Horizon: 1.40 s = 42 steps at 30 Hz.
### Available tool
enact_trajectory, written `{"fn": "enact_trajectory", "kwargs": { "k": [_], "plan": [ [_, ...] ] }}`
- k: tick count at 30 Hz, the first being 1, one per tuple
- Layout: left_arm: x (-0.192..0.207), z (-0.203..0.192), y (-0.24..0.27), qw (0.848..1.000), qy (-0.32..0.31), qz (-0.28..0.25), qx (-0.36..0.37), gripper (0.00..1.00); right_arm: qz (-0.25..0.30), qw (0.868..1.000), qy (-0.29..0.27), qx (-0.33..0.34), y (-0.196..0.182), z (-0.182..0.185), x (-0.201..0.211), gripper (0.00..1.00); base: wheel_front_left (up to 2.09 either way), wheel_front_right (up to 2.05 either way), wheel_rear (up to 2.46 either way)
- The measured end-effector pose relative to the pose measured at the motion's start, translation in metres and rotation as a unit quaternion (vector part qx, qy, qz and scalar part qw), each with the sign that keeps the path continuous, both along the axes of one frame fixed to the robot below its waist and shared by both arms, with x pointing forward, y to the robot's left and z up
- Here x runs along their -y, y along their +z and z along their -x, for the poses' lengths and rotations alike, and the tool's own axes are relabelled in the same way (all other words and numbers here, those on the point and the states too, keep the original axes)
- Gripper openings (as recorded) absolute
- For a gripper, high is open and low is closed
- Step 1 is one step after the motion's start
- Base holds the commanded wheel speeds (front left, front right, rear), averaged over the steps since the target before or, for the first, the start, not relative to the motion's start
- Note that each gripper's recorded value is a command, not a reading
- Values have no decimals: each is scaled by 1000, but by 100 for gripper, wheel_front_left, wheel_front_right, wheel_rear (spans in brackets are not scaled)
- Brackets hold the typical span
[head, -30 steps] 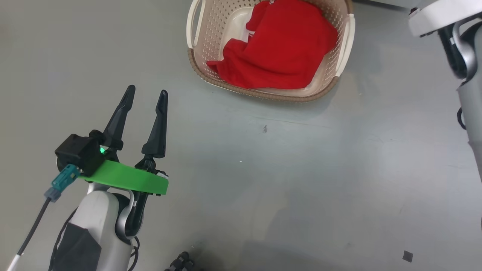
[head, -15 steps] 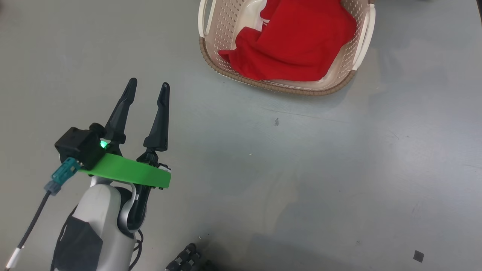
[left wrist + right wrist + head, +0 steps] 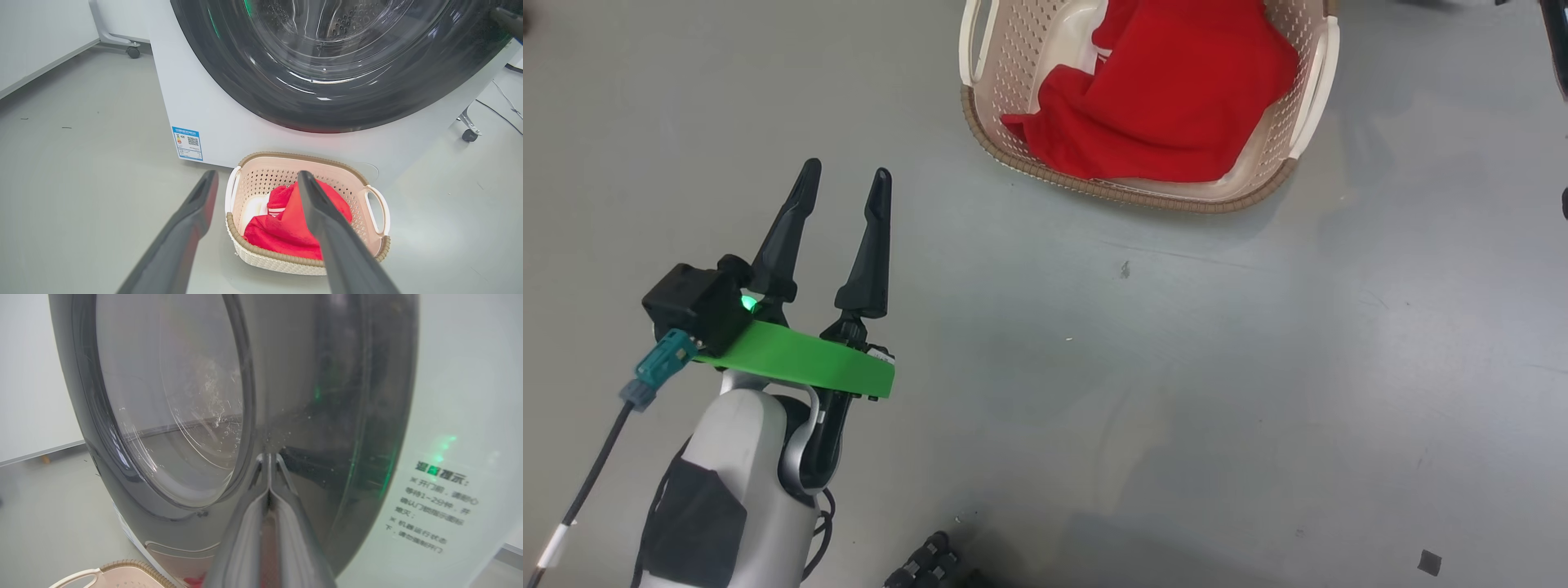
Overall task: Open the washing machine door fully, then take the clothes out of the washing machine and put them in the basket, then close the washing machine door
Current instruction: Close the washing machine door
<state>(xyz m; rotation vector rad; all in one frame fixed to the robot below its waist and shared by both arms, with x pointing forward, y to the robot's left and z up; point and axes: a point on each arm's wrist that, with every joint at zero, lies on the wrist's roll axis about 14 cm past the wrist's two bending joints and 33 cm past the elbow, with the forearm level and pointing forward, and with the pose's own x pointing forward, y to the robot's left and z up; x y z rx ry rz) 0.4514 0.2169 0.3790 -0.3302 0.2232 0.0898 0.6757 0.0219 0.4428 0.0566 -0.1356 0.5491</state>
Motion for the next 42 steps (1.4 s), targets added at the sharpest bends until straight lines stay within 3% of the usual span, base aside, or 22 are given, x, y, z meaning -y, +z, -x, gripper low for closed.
{"fn": "enact_trajectory", "kwargs": {
  "k": [9, 17, 26, 42],
  "plan": [
    [-6, 2, 15, 1000, 10, -1, 16, 100, 10, 1000, -4, -12, 2, 10, 4, 0, 0, 0, 0],
    [-17, 2, 40, 999, 19, -12, 45, 100, 11, 999, 21, -39, 2, 45, -11, 0, 0, 0, 0],
    [-13, 7, 57, 998, 3, -25, 63, 100, 5, 998, 12, -54, 18, 77, -1, 0, 0, 0, 0],
    [1, 21, 75, 996, -25, -24, 83, 100, -46, 990, -105, -78, 43, 127, 86, 0, 0, 0, 0]
  ]
}}
